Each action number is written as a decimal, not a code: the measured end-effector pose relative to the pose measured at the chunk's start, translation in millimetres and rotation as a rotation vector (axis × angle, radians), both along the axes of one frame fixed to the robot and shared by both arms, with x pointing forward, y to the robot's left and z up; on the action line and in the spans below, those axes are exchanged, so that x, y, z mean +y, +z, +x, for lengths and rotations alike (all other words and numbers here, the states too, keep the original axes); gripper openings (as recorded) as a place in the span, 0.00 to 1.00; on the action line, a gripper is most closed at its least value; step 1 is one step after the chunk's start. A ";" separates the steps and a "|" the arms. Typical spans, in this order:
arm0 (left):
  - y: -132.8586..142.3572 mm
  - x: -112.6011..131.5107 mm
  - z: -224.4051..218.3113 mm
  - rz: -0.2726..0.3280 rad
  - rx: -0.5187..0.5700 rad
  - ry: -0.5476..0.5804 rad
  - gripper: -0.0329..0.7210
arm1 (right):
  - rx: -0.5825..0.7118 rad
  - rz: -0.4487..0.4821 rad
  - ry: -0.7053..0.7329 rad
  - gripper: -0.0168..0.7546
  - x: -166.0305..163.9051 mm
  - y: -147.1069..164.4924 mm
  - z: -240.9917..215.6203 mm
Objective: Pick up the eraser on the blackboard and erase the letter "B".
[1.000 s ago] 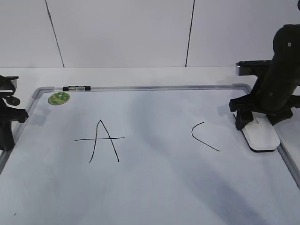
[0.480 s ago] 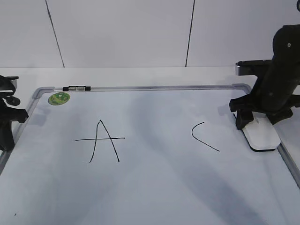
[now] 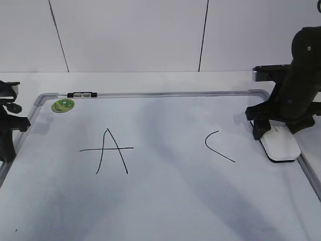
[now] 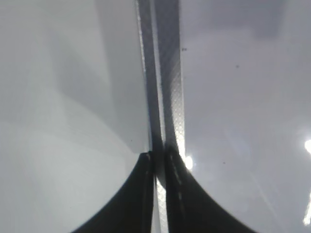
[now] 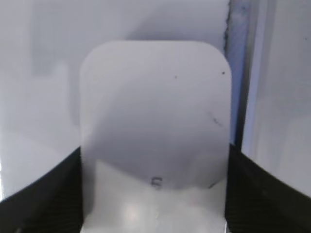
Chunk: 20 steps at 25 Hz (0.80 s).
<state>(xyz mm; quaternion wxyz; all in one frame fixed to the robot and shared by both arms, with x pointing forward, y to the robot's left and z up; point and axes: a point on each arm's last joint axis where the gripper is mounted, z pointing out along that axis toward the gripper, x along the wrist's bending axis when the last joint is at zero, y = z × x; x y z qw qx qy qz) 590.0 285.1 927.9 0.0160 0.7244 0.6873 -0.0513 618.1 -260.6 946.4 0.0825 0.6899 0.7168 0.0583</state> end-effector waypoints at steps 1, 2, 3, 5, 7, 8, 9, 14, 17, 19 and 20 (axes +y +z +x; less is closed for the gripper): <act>0.0 0.0 -0.2 0.000 0.003 0.000 0.07 | 0.006 -0.003 0.001 0.81 -0.2 -0.6 -0.3; 0.0 0.0 -0.2 0.000 0.002 0.000 0.07 | 0.020 -0.007 0.002 0.84 -0.5 -3.0 -0.8; 0.0 0.0 -0.2 0.000 0.002 0.000 0.07 | 0.023 -0.007 0.000 0.86 -0.6 -2.8 -0.7; 0.0 0.0 -0.3 0.000 0.003 0.000 0.07 | 0.029 -0.012 0.000 0.87 -1.5 -1.7 -0.1; 0.0 0.0 -0.4 0.000 0.005 0.000 0.07 | 0.037 -0.013 -0.001 0.87 -1.6 0.2 0.1; 0.0 0.0 -0.4 0.000 0.005 0.000 0.07 | 0.041 -0.014 -0.002 0.87 -1.6 2.2 0.8; 0.0 0.0 -0.4 0.000 0.005 0.000 0.07 | 0.042 -0.015 -0.003 0.87 -1.5 4.6 1.8; 0.0 0.0 -0.5 0.000 0.005 0.000 0.07 | 0.067 -0.004 -0.016 0.86 -0.1 18.5 5.8; 0.0 0.0 -0.6 0.000 0.007 -0.001 0.07 | 0.069 0.016 -0.027 0.83 1.9 27.2 8.7; 0.0 0.0 -0.6 0.000 0.007 -0.001 0.07 | 0.069 0.033 -0.034 0.80 3.6 33.7 10.9; 0.0 0.0 -0.6 0.000 0.007 -0.001 0.07 | 0.071 0.041 -0.038 0.79 4.4 37.8 12.0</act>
